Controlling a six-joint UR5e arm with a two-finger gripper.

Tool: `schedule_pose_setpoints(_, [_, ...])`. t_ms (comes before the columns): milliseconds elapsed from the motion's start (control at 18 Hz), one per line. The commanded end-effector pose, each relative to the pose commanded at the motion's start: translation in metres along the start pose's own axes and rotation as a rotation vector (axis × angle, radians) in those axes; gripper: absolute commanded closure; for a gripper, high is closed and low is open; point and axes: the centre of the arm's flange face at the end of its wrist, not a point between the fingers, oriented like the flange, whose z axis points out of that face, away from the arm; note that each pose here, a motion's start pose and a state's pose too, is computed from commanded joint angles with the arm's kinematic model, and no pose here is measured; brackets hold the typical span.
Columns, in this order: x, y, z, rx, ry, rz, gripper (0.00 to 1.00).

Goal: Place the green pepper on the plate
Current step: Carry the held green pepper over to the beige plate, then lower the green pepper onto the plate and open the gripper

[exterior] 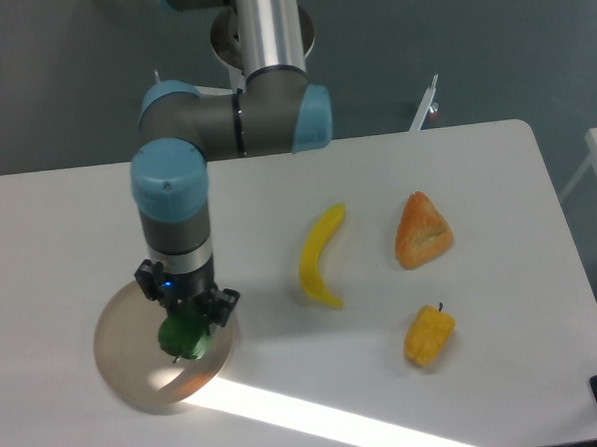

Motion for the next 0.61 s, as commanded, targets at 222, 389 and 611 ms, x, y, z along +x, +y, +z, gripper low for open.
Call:
schedule_pose_setpoints(222, [0.003,0.006,0.019,-0.005,0.001,-0.001,0.63])
schedule_pose_setpoints(389, [0.007,0.006,0.027,0.02,-0.009,0.008,0.63])
schedule_pose_setpoints(611, [0.011,0.007,0.044,0.017,-0.007,0.026,0.63])
